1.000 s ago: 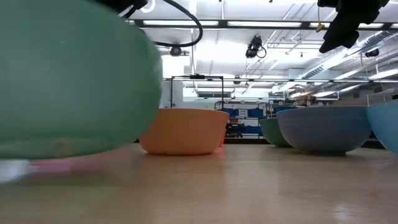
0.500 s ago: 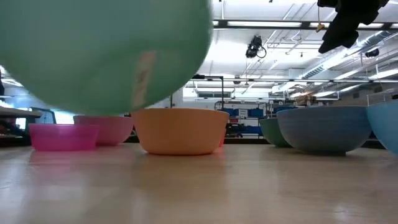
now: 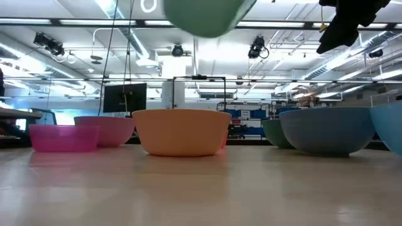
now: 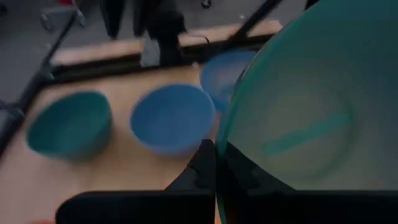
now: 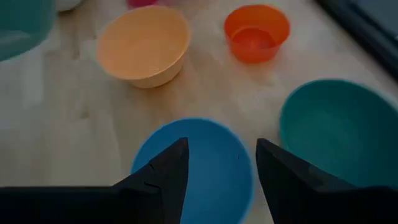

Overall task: Nest bowls inside each other
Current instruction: Stack the green bowl into the light blue bowl

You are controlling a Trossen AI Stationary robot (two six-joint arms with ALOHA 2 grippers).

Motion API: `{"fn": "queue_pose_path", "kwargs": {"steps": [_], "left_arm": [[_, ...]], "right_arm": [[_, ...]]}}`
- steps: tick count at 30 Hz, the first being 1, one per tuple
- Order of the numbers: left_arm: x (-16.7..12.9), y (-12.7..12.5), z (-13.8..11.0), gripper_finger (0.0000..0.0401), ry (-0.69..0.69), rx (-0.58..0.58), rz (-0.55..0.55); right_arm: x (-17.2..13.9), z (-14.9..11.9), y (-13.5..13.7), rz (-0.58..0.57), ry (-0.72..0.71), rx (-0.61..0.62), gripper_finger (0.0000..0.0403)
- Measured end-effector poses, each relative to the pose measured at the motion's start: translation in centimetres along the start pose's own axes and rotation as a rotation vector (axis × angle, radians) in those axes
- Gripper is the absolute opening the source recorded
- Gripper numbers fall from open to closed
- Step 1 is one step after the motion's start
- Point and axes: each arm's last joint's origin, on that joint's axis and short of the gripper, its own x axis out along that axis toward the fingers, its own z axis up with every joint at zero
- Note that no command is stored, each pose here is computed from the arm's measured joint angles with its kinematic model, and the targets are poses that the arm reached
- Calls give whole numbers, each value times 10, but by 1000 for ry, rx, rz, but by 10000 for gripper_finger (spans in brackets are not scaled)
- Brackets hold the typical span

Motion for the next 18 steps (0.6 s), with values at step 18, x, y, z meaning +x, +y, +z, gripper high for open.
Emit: {"fn": "queue_pose_path", "kwargs": {"steps": [18], "left_arm": [[136,38,31,6,16,87,-81]], "right_arm": [[-47,37,0,-11,-620,-130,175]]}}
